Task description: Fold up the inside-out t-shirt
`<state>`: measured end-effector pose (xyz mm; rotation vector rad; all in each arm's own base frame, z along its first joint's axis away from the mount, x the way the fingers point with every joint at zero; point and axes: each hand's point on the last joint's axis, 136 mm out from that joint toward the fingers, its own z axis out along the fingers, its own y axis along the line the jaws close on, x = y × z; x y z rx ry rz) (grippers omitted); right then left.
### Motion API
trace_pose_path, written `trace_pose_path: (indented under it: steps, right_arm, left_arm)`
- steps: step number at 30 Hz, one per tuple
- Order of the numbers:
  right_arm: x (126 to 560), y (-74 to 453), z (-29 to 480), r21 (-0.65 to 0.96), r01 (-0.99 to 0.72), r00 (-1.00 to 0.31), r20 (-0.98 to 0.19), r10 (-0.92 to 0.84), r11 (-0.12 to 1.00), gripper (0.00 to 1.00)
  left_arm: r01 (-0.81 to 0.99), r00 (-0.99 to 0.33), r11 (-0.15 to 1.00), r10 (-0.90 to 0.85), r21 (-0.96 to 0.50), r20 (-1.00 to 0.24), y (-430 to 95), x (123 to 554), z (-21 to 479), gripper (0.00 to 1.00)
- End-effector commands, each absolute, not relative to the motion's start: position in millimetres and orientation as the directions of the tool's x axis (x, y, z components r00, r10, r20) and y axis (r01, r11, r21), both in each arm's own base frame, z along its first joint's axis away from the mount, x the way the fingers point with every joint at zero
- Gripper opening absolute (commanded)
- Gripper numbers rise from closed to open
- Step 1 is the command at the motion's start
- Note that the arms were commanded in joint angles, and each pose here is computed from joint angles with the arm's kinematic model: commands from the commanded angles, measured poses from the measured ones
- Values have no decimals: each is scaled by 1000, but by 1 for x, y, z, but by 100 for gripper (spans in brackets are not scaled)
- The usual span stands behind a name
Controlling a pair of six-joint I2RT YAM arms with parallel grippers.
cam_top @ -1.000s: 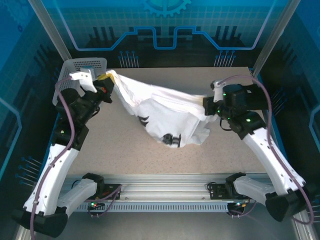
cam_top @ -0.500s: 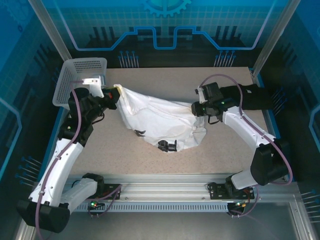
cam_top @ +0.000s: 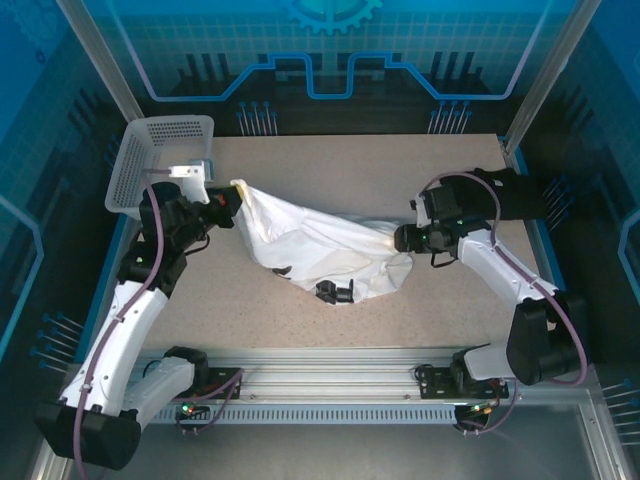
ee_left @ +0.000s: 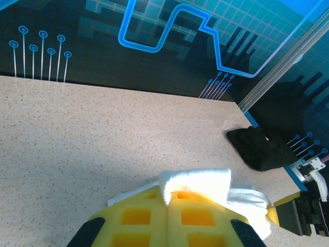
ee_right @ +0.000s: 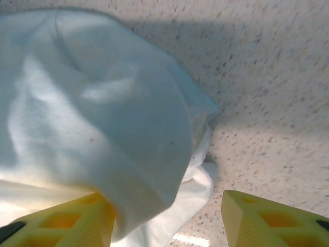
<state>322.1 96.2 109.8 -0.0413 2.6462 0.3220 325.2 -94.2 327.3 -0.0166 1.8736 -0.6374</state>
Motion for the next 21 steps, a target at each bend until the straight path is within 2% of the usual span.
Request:
trace_pose_path:
  steps: [1, 4, 6, 7, 9, 10, 12, 15, 21]
  right_arm:
    - [323, 116, 116, 386, -108, -882, -462, 91, 916, 61]
    - [328, 135, 111, 483, -153, -879, -465, 105, 862, 62]
    - [341, 146, 111, 523, -183, -874, -474, 105, 833, 58]
    - [347, 152, 110, 541, -201, -874, -476, 101, 817, 50]
    - [362, 156, 126, 547, -224, -856, -506, 106, 807, 21]
    - [365, 154, 138, 533, -241, -839, -535, 102, 811, 12]
    - [364, 141, 173, 455, -259, -780, -619, 94, 852, 5]
    - [346, 112, 242, 303, -260, -657, -751, 62, 917, 1]
    - [290, 82, 363, 170, -275, -457, -889, 27, 946, 8]
  left_arm:
    - [294, -383, 841, -332, -454, -862, -93, 324, 333, 0]
    - [295, -385, 840, -332, -456, -861, -93, 325, 330, 0]
    - [294, -386, 838, -336, -460, -859, -93, 325, 330, 0]
    - [295, -386, 837, -338, -462, -859, -93, 325, 330, 0]
    - [293, -382, 836, -344, -465, -858, -92, 325, 332, 0]
    - [293, -379, 833, -349, -469, -857, -91, 325, 335, 0]
    - [300, -368, 827, -359, -475, -858, -91, 323, 345, 0]
    - [332, -334, 811, -377, -482, -864, -92, 318, 370, 0]
    - [415, -195, 786, -414, -457, -889, -92, 302, 442, 0]
